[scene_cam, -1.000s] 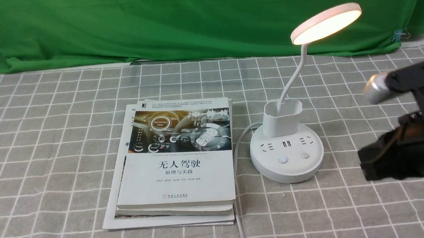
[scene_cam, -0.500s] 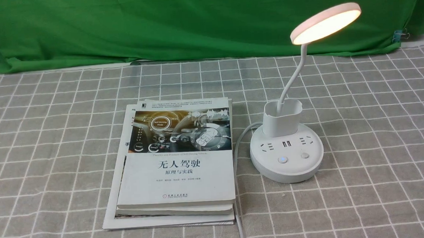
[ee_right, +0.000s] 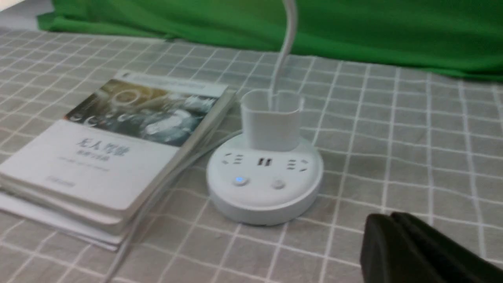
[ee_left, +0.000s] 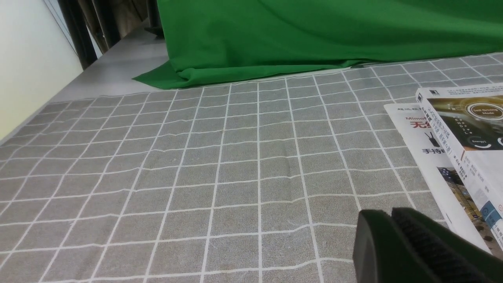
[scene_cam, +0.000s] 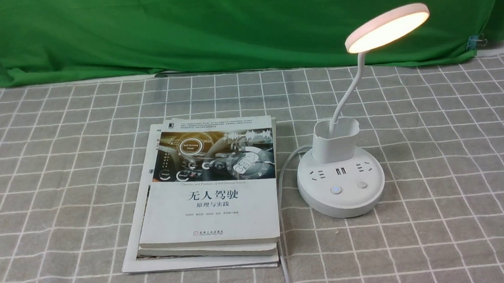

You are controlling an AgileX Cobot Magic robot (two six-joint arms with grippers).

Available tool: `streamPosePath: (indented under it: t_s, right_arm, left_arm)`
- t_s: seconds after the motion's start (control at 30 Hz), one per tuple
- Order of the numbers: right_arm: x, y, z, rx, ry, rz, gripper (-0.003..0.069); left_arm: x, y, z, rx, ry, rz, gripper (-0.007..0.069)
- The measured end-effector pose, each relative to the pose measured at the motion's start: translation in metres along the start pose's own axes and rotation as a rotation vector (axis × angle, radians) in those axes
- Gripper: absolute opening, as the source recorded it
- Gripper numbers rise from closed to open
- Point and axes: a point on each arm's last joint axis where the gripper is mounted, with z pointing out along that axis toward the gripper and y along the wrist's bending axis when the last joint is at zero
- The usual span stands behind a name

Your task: Turn on the desk lamp on the grey coffee tablecloth with your hand.

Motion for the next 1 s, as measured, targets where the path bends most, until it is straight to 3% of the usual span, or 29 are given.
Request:
streamPosePath:
  t_s: [0.1,0.27,1.0]
  right_arm:
    - [0.027,-0.006,-0.002,0.091,-0.052,-0.023,0.0027]
    - [0.063,-0.007,-0.004,0.134,-0.084,-0.033,0.0027]
    - [0.069,-0.006,-0.007,0.134,-0.087,-0.044,0.0036]
  left_arm:
    - [0.000,0.000,0.000,0.000,0.000,0.000,0.0019]
    - [0.000,0.000,0.000,0.000,0.000,0.000,0.0019]
    - [0.000,0.000,0.000,0.000,0.000,0.000,0.0019]
